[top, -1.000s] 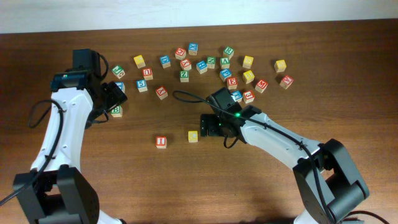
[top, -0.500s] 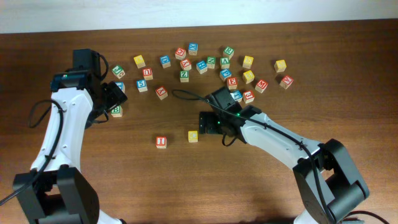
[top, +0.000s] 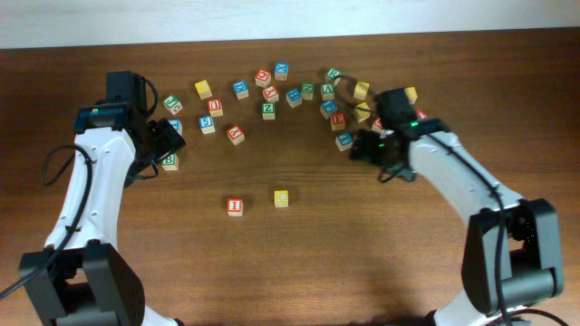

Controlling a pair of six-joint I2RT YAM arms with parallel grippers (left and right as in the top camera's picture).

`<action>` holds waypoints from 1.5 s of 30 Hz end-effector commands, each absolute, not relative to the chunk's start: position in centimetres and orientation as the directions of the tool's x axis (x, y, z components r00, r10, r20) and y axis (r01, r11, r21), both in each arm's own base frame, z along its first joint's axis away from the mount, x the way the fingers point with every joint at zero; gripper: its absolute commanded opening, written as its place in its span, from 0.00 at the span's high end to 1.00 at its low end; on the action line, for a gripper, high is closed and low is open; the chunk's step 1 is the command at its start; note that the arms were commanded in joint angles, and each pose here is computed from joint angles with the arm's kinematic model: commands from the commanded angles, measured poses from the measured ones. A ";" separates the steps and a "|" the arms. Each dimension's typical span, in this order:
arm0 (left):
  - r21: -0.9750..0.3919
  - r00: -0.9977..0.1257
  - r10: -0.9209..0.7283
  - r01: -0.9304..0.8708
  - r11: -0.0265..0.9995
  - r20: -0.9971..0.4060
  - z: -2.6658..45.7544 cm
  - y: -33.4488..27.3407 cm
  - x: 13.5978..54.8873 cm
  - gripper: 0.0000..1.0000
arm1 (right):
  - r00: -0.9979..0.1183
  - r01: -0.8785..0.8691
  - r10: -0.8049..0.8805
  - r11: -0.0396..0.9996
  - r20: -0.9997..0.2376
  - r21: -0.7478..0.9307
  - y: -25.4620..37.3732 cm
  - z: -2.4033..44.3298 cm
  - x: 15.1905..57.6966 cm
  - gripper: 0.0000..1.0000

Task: Spell out ICRA
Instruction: 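Raise the right gripper and retract the right arm to the right side, then swing the left gripper from the cluster over the yellow C block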

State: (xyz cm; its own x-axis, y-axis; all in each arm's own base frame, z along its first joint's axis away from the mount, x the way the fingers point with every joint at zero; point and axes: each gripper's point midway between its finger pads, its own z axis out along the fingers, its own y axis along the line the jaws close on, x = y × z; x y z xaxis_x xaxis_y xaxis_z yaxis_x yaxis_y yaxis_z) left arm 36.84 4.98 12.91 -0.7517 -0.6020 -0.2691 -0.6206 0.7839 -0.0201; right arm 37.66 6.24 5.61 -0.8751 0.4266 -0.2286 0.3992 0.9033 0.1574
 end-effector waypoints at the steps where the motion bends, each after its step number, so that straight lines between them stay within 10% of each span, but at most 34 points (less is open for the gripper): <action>1: -0.007 -0.749 -0.607 -0.629 0.778 -0.266 12.6 5.2 36.7 0.01 | -0.822 0.493 0.513 0.858 -0.248 0.142 1.1 6.7 38.0 0.02; 13: -0.007 -0.749 -0.607 -0.629 0.778 -0.266 12.6 5.2 36.7 0.01 | -0.671 0.706 0.711 0.699 -0.211 0.112 -9.4 6.3 35.7 0.02; 45: -0.007 -0.747 -0.609 -0.630 0.777 -0.266 12.6 5.3 36.7 0.01 | -0.670 0.706 0.712 0.699 -0.211 0.112 -9.4 6.3 35.7 0.02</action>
State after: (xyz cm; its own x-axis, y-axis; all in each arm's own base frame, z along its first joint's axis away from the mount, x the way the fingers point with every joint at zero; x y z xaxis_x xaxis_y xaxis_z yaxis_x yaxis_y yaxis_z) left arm 36.84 4.98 12.91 -0.7517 -0.6020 -0.2691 -0.6206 0.7839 -0.0201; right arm 35.31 -9.08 5.20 -0.6799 0.7107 -0.1806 0.7057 0.7011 0.1020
